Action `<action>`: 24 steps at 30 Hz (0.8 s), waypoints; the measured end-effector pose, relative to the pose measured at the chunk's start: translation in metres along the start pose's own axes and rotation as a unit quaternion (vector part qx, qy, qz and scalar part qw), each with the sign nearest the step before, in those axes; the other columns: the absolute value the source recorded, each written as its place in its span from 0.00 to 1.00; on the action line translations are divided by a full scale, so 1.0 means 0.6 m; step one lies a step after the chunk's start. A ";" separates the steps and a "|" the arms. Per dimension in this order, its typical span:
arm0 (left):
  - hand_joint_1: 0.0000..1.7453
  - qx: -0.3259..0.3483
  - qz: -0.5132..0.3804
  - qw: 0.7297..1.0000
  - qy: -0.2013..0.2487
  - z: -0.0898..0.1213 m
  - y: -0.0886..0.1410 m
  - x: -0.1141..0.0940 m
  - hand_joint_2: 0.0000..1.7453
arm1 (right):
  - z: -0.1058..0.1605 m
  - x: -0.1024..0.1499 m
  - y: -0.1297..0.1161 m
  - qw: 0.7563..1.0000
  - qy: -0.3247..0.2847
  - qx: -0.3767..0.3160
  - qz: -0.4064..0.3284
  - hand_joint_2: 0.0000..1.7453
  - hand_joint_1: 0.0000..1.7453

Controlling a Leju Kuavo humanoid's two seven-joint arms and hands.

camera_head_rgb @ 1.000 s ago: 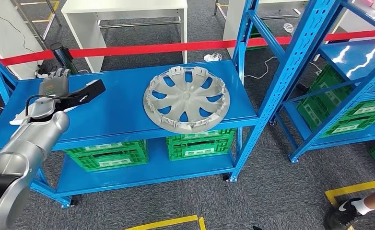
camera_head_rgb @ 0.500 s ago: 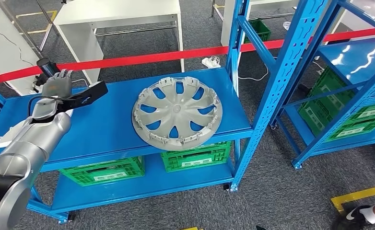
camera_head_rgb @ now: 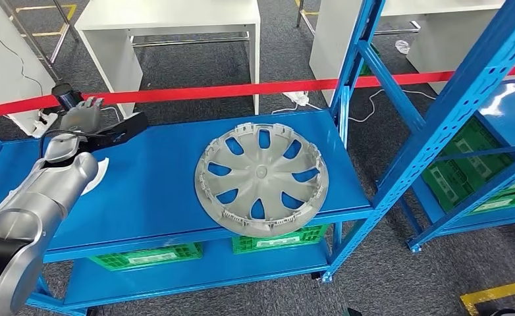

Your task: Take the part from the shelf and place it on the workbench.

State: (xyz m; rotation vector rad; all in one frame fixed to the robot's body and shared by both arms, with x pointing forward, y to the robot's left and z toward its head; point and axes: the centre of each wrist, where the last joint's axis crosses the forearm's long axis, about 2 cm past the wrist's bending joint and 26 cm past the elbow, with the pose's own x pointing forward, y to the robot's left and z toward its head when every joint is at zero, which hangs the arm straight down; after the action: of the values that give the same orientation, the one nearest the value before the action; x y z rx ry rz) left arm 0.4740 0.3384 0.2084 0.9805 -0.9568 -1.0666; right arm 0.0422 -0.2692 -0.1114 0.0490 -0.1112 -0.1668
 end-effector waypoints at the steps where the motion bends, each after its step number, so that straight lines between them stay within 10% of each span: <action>1: 0.00 -0.011 0.009 1.000 -0.006 0.000 -0.003 0.000 1.00 | 0.000 -0.001 0.000 1.000 0.001 0.000 0.000 0.00 0.00; 24: 0.00 -0.252 0.068 0.960 -0.097 -0.003 0.039 -0.058 1.00 | 0.000 -0.004 -0.001 1.000 0.003 -0.002 -0.003 0.00 0.00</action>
State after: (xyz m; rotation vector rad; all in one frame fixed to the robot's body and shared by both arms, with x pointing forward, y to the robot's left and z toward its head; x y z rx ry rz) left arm 0.4742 0.3766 0.2254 0.3910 -0.8350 -1.2244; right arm 0.0399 -0.2695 -0.1116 0.0470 -0.1039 -0.1735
